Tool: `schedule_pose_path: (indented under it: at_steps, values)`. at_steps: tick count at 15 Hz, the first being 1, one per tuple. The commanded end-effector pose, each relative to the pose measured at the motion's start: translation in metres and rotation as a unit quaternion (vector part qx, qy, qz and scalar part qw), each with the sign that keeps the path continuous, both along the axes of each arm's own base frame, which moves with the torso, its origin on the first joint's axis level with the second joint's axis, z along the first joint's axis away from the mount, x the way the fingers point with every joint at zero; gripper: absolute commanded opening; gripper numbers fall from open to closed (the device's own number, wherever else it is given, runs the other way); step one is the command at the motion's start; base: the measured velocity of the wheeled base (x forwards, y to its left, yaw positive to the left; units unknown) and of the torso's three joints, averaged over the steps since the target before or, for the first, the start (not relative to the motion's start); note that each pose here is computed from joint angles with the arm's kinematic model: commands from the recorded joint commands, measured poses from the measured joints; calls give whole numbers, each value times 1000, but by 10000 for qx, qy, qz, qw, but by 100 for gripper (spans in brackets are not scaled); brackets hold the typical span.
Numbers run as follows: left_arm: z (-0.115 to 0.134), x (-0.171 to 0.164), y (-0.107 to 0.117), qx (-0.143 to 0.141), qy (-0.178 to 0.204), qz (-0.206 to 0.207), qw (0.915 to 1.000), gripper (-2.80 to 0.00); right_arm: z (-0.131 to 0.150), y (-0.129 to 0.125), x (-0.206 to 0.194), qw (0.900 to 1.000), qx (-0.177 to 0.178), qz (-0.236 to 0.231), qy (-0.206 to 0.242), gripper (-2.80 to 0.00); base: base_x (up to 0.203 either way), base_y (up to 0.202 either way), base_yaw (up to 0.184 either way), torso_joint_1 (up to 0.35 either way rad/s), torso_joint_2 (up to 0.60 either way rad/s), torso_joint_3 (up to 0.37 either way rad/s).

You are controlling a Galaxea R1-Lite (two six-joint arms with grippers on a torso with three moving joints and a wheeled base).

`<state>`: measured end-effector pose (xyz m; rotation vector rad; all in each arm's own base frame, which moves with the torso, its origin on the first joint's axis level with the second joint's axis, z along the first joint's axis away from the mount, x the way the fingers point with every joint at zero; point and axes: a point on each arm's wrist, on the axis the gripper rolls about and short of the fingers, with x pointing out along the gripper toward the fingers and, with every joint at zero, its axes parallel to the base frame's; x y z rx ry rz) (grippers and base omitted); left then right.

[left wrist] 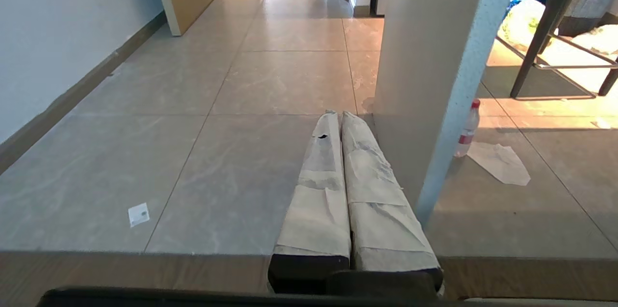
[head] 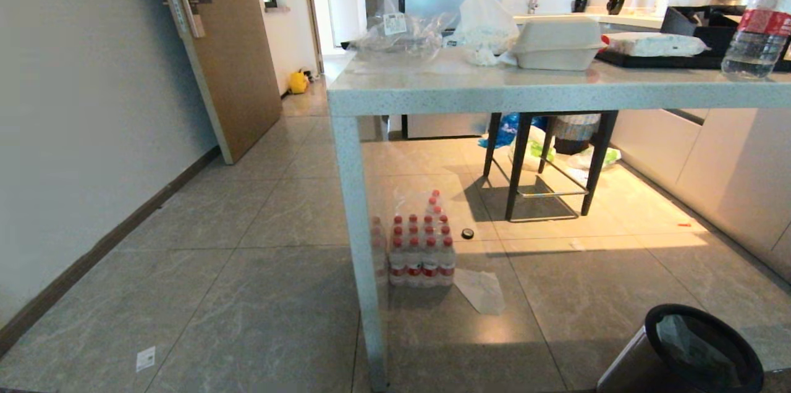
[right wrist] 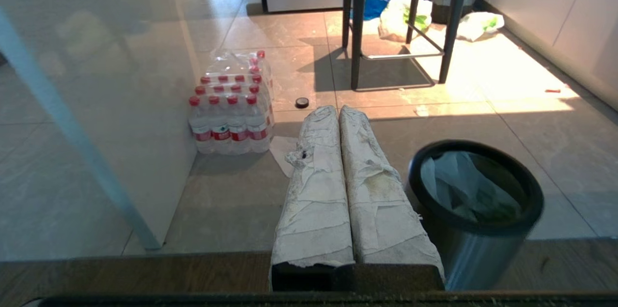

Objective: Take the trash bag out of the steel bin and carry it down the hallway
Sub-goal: Place the outer trash can on the ground

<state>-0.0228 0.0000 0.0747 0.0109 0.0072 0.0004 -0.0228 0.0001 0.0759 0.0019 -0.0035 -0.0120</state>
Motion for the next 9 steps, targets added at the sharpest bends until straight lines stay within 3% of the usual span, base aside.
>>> schedule_pose_path:
  at_steps: [1,9]
  values:
    - [0,0,0,-16,11,6,10000,-280,0,0,0,10000,-2,-1,-13,-280,0,0,0,0,0,0]
    - [0,0,0,-15,-11,12,10000,-280,0,0,0,10000,-2,-1,-13,-280,0,0,0,0,0,0]
